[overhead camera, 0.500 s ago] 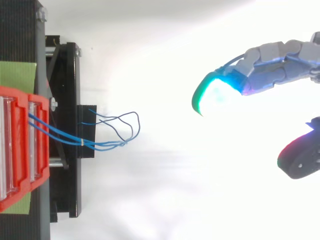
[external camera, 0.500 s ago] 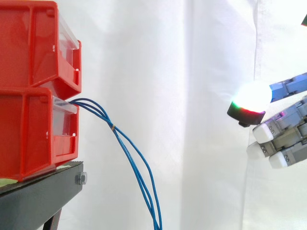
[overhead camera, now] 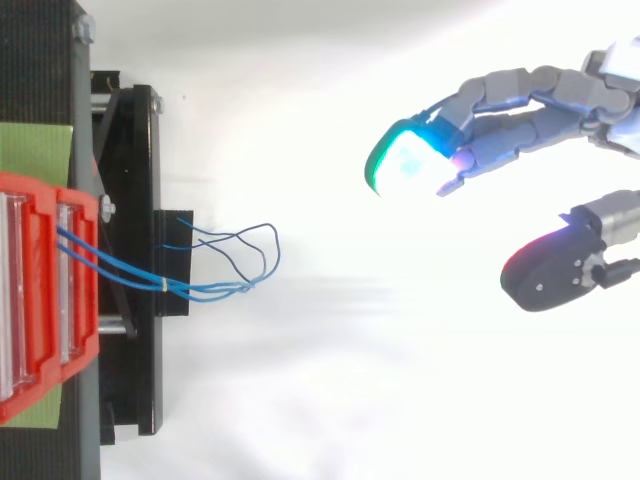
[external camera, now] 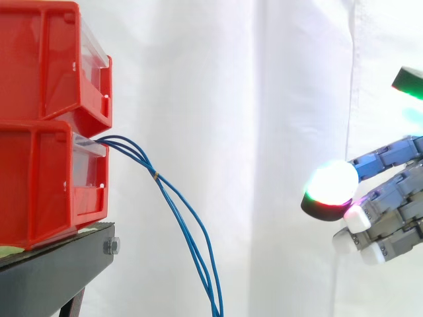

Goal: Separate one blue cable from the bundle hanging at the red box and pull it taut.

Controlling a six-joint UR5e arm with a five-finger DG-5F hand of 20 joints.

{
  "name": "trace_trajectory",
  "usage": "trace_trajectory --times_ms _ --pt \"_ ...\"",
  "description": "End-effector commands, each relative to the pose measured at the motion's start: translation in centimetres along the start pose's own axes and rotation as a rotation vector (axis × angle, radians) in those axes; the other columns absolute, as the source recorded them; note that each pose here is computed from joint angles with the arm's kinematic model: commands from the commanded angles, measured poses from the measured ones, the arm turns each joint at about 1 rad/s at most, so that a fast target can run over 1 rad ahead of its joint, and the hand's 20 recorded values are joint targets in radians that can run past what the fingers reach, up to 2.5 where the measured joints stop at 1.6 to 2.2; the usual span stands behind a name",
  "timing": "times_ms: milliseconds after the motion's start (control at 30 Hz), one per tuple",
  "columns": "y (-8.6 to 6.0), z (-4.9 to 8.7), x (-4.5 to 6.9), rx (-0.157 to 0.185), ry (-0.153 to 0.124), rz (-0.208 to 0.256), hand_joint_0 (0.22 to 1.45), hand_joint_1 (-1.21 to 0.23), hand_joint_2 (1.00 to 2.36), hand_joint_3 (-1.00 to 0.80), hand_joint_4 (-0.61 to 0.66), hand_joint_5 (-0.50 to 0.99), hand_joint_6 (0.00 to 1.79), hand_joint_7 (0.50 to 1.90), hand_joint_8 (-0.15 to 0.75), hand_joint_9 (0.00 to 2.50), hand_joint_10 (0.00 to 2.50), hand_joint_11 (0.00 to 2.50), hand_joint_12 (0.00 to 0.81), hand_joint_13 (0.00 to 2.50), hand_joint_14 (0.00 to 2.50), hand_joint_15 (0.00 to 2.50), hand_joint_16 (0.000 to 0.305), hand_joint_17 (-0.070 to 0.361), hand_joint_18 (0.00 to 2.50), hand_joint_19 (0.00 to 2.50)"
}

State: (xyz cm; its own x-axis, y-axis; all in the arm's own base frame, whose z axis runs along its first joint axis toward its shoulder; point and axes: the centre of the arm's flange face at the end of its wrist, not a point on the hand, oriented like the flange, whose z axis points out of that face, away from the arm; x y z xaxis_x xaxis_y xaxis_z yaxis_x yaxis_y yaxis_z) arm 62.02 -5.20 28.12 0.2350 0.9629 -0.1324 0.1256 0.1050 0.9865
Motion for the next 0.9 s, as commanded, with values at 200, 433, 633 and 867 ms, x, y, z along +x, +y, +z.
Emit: trace_trajectory --times_ms 200,433,633,867 --pt "-1.6 2.8 -0.1 0.030 -0.025 -0.012 0.54 -0.68 1.00 -0.50 0.30 -0.21 0.50 0.84 0.348 0.66 0.01 0.25 0.303 0.58 0.01 0.17 0.030 0.067 0.39 0.17" --pt "-2.2 4.5 -0.7 0.035 -0.043 0.014 0.54 -0.67 1.00 -0.50 0.30 -0.20 0.50 0.84 0.345 0.66 0.01 0.26 0.303 0.58 0.01 0.18 0.030 0.067 0.40 0.18" --pt "-2.5 5.6 -1.3 0.033 -0.060 -0.003 0.54 -0.67 1.00 -0.50 0.30 -0.20 0.50 0.84 0.348 0.67 0.01 0.27 0.305 0.59 0.01 0.18 0.030 0.067 0.40 0.18" --pt "-3.3 6.7 -1.0 0.014 -0.066 -0.025 0.54 -0.67 1.00 -0.50 0.30 -0.20 0.50 0.85 0.349 0.67 0.01 0.28 0.308 0.60 0.01 0.19 0.030 0.068 0.41 0.18"
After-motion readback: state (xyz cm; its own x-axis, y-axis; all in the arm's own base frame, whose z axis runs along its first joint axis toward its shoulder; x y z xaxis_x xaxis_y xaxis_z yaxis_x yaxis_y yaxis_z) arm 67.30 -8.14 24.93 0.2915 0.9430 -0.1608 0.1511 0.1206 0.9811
